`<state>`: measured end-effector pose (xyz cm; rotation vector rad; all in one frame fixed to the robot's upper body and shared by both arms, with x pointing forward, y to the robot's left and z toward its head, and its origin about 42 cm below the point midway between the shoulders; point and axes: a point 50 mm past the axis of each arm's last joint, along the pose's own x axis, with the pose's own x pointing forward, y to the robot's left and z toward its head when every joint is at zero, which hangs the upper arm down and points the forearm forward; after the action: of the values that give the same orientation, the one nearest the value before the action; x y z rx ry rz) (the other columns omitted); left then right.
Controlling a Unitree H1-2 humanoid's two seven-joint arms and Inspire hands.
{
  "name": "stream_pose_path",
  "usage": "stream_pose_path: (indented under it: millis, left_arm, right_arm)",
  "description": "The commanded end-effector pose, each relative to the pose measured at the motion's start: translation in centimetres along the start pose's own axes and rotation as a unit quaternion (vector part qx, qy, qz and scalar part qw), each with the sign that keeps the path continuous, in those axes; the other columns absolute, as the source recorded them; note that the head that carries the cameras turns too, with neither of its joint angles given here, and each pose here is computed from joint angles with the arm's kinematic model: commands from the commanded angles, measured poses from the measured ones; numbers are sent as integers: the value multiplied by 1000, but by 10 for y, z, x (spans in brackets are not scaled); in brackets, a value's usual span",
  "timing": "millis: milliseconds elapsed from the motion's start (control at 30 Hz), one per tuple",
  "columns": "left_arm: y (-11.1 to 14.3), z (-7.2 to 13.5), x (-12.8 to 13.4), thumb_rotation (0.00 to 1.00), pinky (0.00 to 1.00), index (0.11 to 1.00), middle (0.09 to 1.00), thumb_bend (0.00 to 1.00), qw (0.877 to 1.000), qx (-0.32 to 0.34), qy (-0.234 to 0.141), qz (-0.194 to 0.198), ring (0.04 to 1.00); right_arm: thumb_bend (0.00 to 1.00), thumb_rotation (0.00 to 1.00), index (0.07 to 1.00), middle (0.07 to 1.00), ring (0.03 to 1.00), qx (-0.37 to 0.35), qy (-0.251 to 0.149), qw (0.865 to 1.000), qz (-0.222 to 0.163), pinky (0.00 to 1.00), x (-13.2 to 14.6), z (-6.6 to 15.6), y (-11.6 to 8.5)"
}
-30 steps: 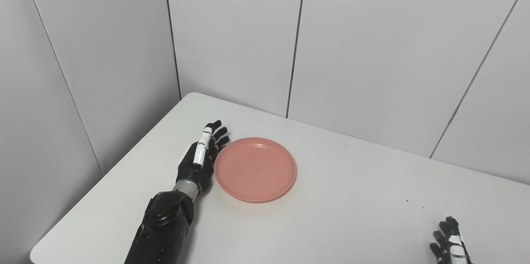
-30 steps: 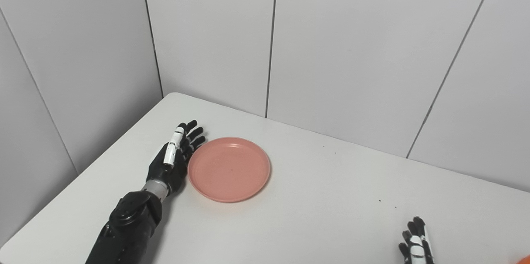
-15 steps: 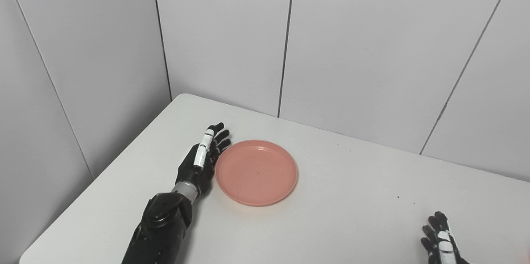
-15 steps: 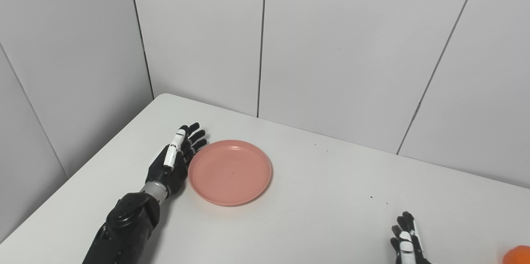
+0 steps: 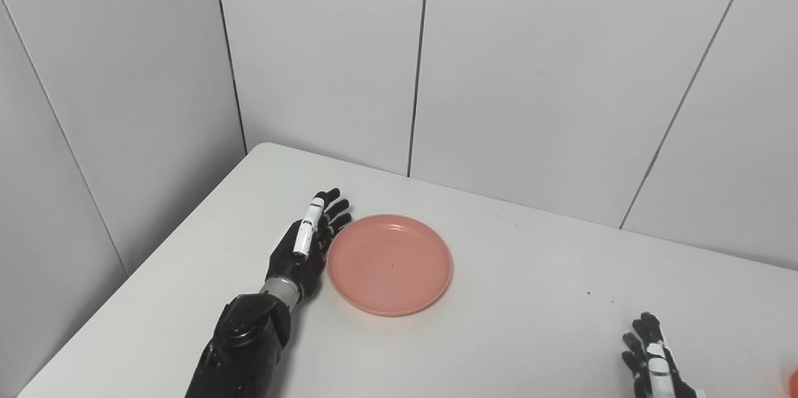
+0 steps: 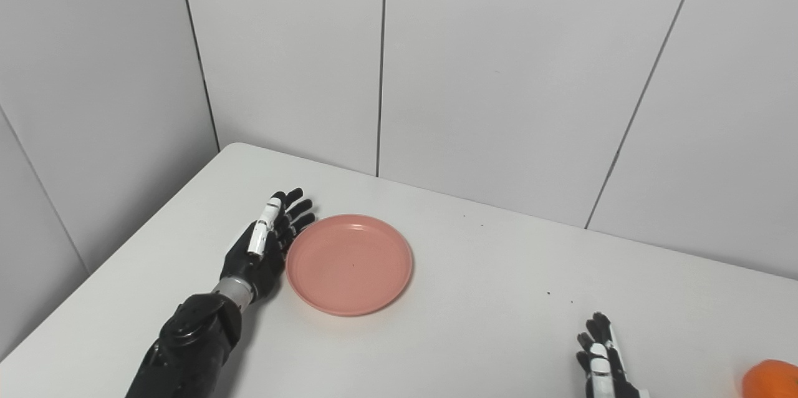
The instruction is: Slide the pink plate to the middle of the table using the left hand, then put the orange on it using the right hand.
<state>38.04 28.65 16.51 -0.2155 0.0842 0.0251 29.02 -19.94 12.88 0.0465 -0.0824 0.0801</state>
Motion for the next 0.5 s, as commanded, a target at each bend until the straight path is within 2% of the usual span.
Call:
stream_pose_path:
  millis: [0,233,467]
  left_arm:
    - [-17,11,7,1000,957,931,950,335,999,5,-11,-37,950]
    - [-23,5,8,1000,950,932,950,360,998,13,-8,-59,944]
    - [-36,1,9,1000,943,929,946,319,997,16,7,-70,939]
  right_arm:
    - [215,1000,964,965,954,1,-25,1000,5,956,5,8,6]
    - [225,1000,957,957,947,0,-24,1000,6,945,5,8,11]
    - [226,1000,957,953,941,-2,-20,1000,3,933,4,10,14]
